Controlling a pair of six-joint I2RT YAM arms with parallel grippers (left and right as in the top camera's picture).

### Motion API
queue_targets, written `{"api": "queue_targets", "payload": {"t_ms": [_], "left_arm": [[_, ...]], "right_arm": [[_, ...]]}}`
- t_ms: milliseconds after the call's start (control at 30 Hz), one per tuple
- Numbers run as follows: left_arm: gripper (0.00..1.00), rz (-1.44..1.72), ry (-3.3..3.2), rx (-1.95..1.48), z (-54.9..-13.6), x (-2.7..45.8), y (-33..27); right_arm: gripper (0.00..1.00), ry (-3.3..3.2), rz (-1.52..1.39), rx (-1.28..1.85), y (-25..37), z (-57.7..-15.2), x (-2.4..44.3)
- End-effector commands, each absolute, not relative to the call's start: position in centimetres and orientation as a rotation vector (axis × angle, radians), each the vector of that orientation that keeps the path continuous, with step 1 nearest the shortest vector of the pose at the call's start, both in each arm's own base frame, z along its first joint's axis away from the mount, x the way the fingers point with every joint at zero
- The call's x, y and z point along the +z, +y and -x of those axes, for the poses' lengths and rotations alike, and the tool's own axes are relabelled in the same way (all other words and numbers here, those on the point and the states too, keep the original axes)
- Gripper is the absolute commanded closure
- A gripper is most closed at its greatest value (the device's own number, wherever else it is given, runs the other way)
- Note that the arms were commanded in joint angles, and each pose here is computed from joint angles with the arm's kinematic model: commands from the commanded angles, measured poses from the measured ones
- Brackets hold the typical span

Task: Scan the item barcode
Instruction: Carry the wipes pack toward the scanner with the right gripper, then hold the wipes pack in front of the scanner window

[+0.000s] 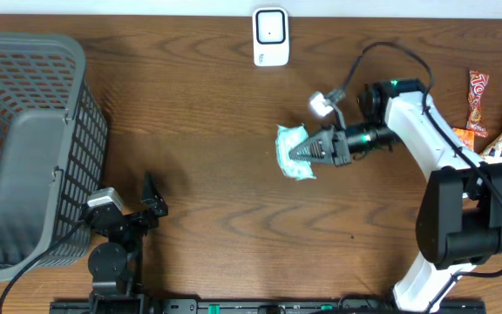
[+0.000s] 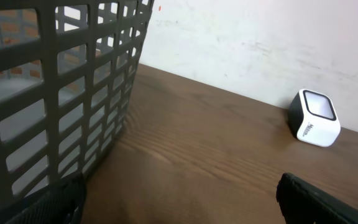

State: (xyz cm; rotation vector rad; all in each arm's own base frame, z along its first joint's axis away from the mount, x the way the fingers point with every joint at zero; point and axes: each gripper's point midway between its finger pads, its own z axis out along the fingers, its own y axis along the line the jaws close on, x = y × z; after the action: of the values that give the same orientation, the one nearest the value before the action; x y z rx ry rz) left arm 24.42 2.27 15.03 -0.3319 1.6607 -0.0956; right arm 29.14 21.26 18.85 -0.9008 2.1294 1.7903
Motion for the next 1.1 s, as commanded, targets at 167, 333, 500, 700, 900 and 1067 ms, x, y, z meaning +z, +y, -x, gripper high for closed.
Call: {"api": "queue_targets", "payload": {"t_ms": [167, 333, 500, 700, 900, 1067], "left_arm": [[0.02, 0.351, 1.713, -0.080, -24.3, 13.2, 2.5], [0.02, 0.351, 1.713, -0.080, -24.3, 13.2, 2.5], [0.02, 0.351, 1.713, -0.080, -24.3, 13.2, 2.5], [0.02, 0.351, 1.713, -0.080, -24.3, 13.2, 2.5], [0.02, 0.351, 1.713, -0.080, -24.3, 13.2, 2.5], [0.02, 0.351, 1.712, -0.080, -24.3, 13.2, 2.5]], "right_arm": [[0.99, 2.707, 0.658, 1.044, 22.0, -35.8, 13.2], [0.99, 2.661, 0.427, 0.699, 21.1, -41.6, 14.1], [0.99, 2.486, 0.401, 0.648, 21.8, -46.5, 16.0], [0.99, 2.375, 0.360, 0.593, 22.7, -51.9, 17.1], [0.99, 2.298, 0.349, 0.559, 24.3, -58.4, 16.3], [0.99, 2.235, 0.291, 0.425, 24.2, -62.8, 15.0]]}}
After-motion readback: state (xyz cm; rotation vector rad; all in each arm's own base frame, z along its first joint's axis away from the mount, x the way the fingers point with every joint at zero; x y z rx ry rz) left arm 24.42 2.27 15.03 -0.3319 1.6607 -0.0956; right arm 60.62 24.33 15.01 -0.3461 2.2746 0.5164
